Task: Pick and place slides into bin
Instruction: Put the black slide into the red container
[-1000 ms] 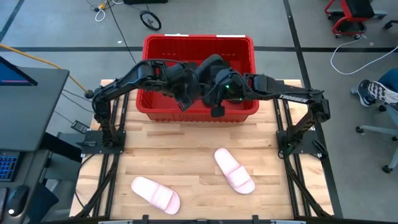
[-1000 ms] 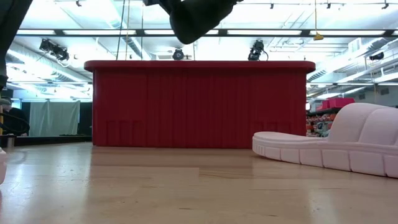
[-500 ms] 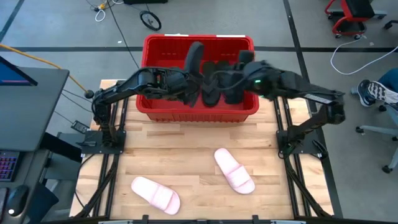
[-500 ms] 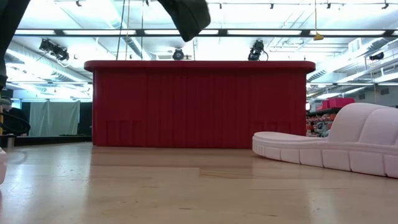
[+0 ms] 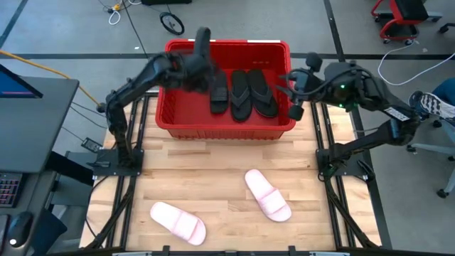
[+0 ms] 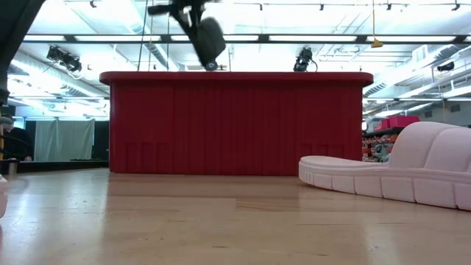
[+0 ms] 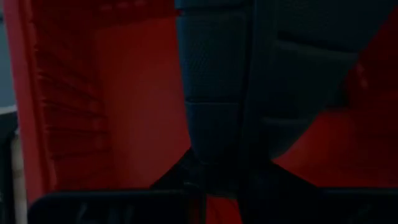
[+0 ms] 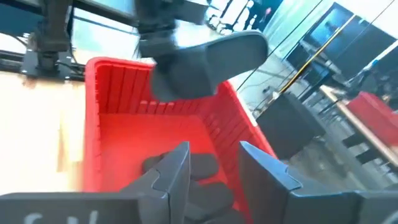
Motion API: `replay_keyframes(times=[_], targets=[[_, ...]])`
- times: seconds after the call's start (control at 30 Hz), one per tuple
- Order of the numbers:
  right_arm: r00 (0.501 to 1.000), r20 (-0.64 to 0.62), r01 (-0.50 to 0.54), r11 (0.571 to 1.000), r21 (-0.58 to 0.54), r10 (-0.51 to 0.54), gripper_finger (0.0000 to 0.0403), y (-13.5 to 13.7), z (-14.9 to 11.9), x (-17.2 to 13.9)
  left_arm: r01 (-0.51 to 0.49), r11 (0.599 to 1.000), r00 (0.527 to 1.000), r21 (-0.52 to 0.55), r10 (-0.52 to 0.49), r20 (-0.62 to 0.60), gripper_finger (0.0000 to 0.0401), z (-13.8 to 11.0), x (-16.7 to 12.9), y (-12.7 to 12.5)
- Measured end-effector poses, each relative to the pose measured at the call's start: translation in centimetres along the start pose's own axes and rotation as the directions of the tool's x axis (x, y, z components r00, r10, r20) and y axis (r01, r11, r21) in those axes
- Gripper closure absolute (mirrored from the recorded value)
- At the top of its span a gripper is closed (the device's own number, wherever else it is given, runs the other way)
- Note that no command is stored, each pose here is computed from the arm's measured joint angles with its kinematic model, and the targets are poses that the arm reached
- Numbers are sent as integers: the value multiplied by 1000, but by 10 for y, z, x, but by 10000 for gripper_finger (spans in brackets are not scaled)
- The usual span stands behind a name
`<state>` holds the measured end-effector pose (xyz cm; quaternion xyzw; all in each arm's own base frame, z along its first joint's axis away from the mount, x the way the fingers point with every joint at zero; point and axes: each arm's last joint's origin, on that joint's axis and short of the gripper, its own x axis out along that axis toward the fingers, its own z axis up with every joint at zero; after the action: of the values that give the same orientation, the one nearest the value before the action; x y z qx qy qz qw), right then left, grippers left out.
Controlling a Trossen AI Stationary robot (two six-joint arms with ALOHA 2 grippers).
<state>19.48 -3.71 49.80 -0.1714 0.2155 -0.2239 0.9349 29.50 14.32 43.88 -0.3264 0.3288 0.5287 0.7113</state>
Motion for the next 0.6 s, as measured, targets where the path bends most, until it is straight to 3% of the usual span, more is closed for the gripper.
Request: replay_keyframes(times=[0.13, 0.27, 0.43, 0.6], targets=[[999, -43, -14, 1000, 24, 15, 269, 1, -5, -1, 5, 998, 1000, -64, -7, -25, 346, 32, 27, 21], [996, -88, -29, 999, 33, 32, 272, 4, -8, 3, 59, 995, 995, -75, -65, -81, 346, 45, 64, 30], [989, -139, -44, 999, 22, 46, 275, 8, -11, 11, -7, 997, 961, -73, -14, -277, 346, 25, 126, 44], [984, -171, -53, 999, 9, 54, 275, 13, -12, 19, -76, 994, 926, -75, 43, -374, 346, 1, 172, 59]])
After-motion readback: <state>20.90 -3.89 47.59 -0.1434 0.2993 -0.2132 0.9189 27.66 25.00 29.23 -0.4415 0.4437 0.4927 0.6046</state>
